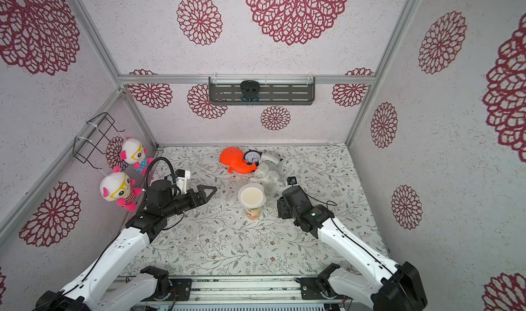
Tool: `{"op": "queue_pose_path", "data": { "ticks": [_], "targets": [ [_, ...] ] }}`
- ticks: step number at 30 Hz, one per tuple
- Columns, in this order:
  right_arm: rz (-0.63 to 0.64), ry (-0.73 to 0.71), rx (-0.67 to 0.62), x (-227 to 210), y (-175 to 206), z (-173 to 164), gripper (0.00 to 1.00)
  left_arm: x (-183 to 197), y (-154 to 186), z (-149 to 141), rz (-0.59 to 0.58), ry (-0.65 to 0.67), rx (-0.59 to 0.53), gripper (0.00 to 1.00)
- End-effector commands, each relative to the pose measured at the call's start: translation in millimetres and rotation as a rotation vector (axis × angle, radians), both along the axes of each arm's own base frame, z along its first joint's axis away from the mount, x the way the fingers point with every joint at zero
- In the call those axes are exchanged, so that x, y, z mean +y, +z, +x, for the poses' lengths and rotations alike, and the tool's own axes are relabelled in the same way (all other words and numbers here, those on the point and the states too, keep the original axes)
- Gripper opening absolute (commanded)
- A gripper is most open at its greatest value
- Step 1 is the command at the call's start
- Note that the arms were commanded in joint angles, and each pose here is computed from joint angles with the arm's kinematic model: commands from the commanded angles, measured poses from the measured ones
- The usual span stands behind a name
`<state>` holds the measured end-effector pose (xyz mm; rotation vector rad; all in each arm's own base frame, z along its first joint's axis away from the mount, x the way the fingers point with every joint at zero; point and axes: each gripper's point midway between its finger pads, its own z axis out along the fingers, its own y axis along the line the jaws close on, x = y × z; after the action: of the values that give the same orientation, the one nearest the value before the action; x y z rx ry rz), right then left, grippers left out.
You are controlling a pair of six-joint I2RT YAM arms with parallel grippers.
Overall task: Put the leak-proof paper on the milk tea cups
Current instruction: Pick up the cup lid from the center of the board, then secure the cup lid on the cup.
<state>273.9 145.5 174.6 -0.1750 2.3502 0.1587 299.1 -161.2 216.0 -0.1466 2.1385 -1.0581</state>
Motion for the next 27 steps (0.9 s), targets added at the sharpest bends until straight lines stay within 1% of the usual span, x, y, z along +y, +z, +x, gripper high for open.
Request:
{"op": "queue_pose_path", "data": {
  "ticks": [1,3,6,9,12,17,27],
  "targets": [
    [-0.012,-0.004,-0.045,-6.4,32.8,0.7,0.70,-1.9,10.9,4.4,-0.022,-0.009,-0.030,0.97],
    [0.059,0.053,-0.068,11.5,53.2,4.9,0.68,-4.7,11.3,6.0,-0.035,-0.018,-0.012,0.98],
    [0.146,0.154,-0.058,45.3,71.5,9.8,0.67,-6.4,11.4,9.0,-0.041,-0.021,-0.007,0.97],
    [0.166,0.237,-0.034,77.7,75.4,13.1,0.67,-7.8,14.8,10.3,-0.049,-0.025,-0.019,0.97],
    [0.143,0.293,0.007,101.9,72.9,16.8,0.67,-7.2,14.8,12.5,-0.046,-0.018,-0.022,0.98],
    [0.040,0.347,0.082,127.5,64.2,17.4,0.67,-6.5,13.5,19.4,-0.034,-0.006,-0.021,0.98],
    [-0.088,0.390,0.182,138.8,47.8,19.0,0.66,-10.0,10.3,24.2,-0.032,-0.022,-0.007,0.98]
  ]
}}
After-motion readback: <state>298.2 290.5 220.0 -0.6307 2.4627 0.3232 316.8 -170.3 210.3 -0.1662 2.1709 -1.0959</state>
